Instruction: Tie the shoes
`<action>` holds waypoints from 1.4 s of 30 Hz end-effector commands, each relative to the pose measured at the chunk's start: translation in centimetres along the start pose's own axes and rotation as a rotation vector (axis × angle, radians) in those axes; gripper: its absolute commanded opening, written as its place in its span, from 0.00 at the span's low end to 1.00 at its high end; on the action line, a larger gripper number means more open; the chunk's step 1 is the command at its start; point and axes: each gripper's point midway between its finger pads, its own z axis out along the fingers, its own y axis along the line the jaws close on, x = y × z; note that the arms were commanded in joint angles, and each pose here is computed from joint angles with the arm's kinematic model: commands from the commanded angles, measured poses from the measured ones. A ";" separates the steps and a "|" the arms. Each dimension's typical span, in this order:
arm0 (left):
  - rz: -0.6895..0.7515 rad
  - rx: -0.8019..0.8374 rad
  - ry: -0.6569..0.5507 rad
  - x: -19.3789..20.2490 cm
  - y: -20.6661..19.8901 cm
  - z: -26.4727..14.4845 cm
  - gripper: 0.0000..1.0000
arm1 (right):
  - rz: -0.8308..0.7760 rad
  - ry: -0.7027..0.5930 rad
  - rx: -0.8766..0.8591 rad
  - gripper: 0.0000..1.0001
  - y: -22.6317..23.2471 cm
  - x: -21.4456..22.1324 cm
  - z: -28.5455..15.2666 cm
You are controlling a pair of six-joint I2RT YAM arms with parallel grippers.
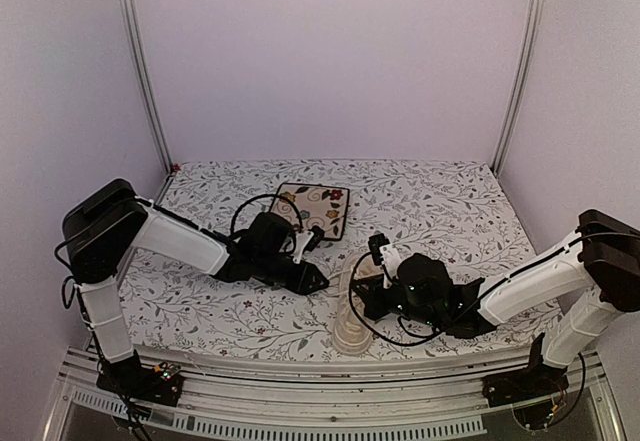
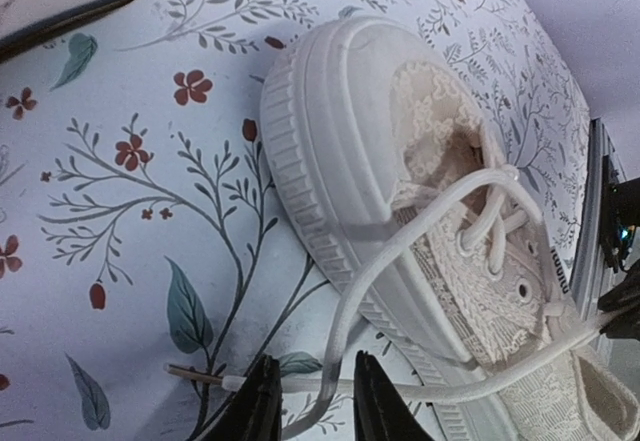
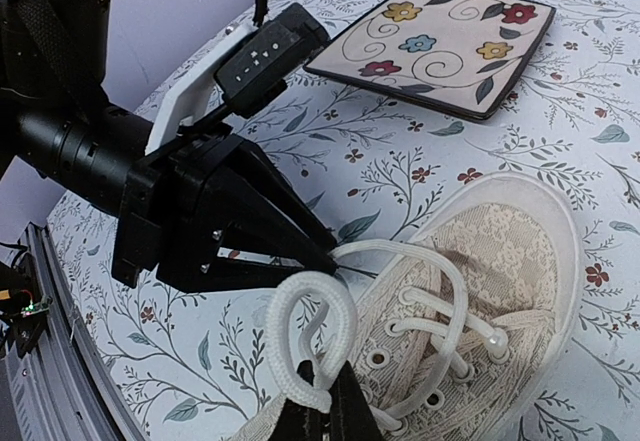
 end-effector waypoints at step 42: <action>-0.294 0.517 0.085 -0.9 -21.0 -6.6 0.17 | 0.153 0.112 -0.044 0.02 0.3 -2.1 2.4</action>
